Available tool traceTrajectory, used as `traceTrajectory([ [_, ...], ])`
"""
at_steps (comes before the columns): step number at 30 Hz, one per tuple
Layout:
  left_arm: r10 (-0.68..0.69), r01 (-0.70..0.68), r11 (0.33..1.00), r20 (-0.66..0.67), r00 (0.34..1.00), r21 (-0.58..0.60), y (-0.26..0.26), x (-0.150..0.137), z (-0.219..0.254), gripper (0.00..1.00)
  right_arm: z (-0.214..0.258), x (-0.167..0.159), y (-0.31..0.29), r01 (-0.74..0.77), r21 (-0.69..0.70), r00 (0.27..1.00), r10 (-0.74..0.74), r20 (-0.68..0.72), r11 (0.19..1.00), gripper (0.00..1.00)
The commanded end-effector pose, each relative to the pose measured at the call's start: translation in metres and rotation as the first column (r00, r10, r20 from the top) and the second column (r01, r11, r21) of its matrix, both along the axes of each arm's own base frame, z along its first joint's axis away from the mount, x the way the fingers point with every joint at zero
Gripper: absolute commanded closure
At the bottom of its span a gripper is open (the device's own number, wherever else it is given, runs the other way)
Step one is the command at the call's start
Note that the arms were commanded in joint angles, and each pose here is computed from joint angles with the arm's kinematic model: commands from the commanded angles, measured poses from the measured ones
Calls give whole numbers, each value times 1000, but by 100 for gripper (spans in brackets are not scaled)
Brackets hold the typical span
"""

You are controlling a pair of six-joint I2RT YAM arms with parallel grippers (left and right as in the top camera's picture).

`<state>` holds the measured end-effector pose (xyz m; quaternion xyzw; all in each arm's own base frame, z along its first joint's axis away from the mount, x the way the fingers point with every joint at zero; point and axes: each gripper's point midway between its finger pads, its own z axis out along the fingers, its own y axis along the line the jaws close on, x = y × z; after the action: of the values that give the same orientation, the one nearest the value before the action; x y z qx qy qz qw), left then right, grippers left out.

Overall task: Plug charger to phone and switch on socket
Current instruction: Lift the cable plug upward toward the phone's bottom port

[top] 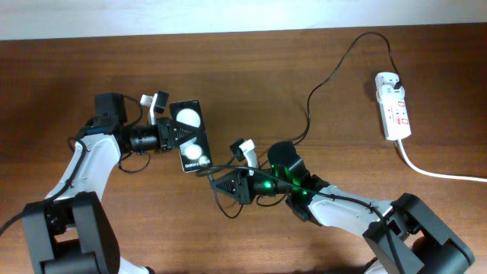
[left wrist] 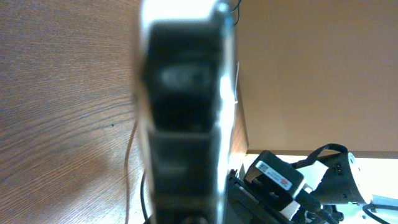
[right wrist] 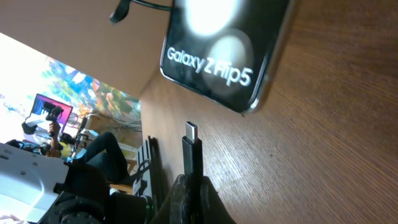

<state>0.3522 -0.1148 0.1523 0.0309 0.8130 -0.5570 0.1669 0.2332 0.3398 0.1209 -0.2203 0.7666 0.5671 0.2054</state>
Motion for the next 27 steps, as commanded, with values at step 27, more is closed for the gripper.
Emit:
traceTrajectory([
  [27, -26, 24, 999, -34, 999, -31, -12, -4, 3, 100, -12, -16, 9, -24, -45, 1000, 25, 9, 999, 96],
])
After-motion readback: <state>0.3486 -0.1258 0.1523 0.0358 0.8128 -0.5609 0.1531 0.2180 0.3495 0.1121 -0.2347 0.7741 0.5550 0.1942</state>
